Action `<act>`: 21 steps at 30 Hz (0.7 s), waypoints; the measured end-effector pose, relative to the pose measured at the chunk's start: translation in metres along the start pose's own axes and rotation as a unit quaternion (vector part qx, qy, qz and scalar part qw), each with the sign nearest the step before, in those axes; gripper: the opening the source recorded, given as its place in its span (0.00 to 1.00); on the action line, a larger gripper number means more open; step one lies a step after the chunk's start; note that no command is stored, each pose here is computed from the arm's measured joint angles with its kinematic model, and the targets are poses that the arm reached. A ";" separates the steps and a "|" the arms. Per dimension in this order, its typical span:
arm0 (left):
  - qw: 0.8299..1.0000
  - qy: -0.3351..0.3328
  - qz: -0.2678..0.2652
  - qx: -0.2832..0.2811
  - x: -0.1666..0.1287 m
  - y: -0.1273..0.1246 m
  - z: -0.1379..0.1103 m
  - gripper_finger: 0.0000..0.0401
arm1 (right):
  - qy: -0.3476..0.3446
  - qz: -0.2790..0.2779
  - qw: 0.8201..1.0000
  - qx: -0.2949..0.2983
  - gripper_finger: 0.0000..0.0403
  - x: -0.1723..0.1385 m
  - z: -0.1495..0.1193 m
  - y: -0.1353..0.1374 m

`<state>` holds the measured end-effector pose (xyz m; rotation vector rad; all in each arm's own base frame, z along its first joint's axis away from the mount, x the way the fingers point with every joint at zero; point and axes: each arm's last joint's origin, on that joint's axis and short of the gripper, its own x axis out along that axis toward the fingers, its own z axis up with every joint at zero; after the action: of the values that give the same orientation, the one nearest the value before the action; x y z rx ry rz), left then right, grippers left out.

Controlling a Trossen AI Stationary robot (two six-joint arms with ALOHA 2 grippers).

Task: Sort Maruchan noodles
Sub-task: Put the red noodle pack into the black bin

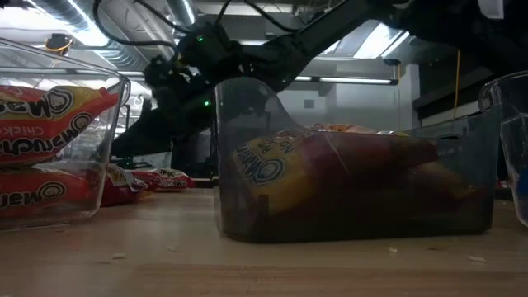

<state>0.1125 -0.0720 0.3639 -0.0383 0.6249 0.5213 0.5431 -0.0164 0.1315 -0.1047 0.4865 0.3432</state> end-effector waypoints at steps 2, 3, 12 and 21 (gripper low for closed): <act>1.000 0.000 0.000 0.000 0.000 0.000 0.000 0.25 | 0.007 0.003 1.000 0.003 0.73 0.006 -0.005 -0.001; 1.000 0.000 0.000 0.000 0.000 0.000 0.000 0.25 | 0.018 0.000 1.000 0.006 0.73 0.008 -0.009 -0.001; 1.000 0.003 -0.002 0.000 0.000 0.000 0.000 0.25 | 0.117 -0.092 0.988 0.037 0.73 -0.003 -0.014 -0.003; 1.000 0.006 -0.002 0.001 0.000 0.000 -0.001 0.25 | 0.274 -0.114 0.949 0.106 0.73 -0.064 -0.003 -0.014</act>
<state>0.1121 -0.0720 0.3634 -0.0404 0.6380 0.5161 0.4937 -0.0494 0.1595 -0.0445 1.0492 0.0244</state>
